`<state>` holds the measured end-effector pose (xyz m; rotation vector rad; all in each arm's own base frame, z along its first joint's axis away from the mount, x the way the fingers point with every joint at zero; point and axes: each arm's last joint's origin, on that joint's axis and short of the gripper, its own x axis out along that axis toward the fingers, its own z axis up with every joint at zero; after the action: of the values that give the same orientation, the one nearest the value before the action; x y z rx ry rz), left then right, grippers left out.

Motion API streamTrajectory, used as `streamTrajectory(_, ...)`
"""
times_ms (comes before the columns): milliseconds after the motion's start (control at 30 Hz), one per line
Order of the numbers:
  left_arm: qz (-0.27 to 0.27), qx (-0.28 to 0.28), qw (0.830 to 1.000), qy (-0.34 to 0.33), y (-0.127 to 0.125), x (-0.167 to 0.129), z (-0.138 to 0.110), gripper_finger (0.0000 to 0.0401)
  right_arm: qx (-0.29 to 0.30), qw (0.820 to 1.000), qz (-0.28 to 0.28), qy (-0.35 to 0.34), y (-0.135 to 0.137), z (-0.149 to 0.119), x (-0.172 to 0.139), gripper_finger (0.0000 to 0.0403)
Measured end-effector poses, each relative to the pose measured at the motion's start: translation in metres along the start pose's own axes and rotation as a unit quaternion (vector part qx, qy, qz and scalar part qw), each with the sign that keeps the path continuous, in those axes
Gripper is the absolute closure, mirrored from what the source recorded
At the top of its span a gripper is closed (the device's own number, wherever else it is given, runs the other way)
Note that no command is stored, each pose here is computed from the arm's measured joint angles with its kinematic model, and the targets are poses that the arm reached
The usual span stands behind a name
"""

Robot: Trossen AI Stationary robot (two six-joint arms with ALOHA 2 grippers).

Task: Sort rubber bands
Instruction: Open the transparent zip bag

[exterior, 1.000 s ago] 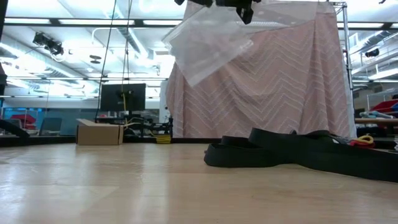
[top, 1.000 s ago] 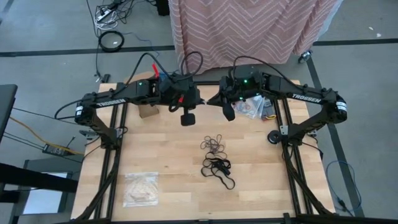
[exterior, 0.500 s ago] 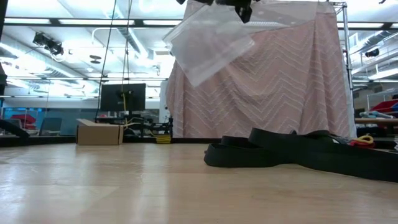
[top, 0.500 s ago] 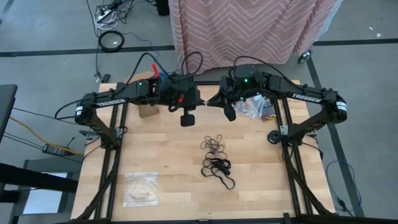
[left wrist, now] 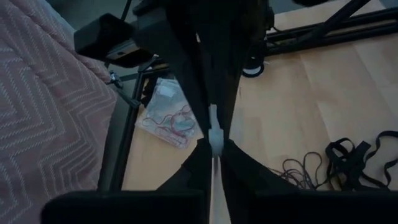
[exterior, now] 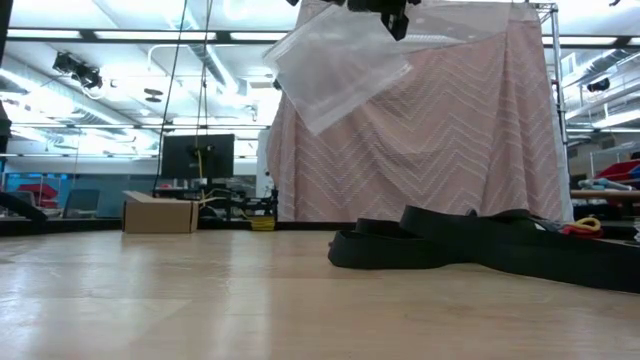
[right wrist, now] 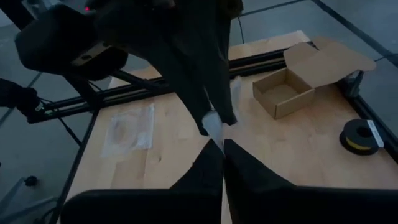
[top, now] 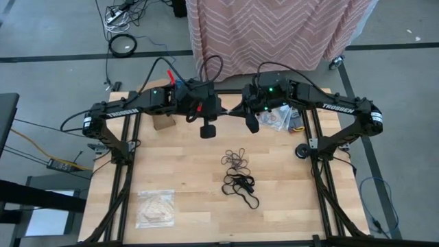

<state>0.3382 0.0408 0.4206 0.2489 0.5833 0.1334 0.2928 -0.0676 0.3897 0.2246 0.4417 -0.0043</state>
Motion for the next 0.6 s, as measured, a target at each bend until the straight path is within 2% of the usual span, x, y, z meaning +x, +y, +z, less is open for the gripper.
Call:
streamTrajectory(167,-0.005,-0.001,1.0,-0.003,-0.0003,0.0,0.0003,0.0328,0.0,1.0,0.001,0.0,-0.0001,0.0,0.0,0.0403)
streamTrajectory(400,0.001,-0.004,1.0,-0.028,0.0009,0.0,0.0052,0.032,-0.002,1.0,0.004,0.001,0.0001,-0.0001,0.0,0.0403)
streamTrajectory(500,0.001,-0.006,1.0,-0.025,0.0008,-0.0001,0.0046,0.0335,-0.002,1.0,0.005,0.001,0.0002,-0.0001,0.0,0.0403)
streamTrajectory(600,-0.001,-0.005,1.0,-0.017,0.0004,-0.0001,0.0031,0.0369,-0.002,1.0,0.005,0.001,0.0002,-0.0001,0.0,0.0403)
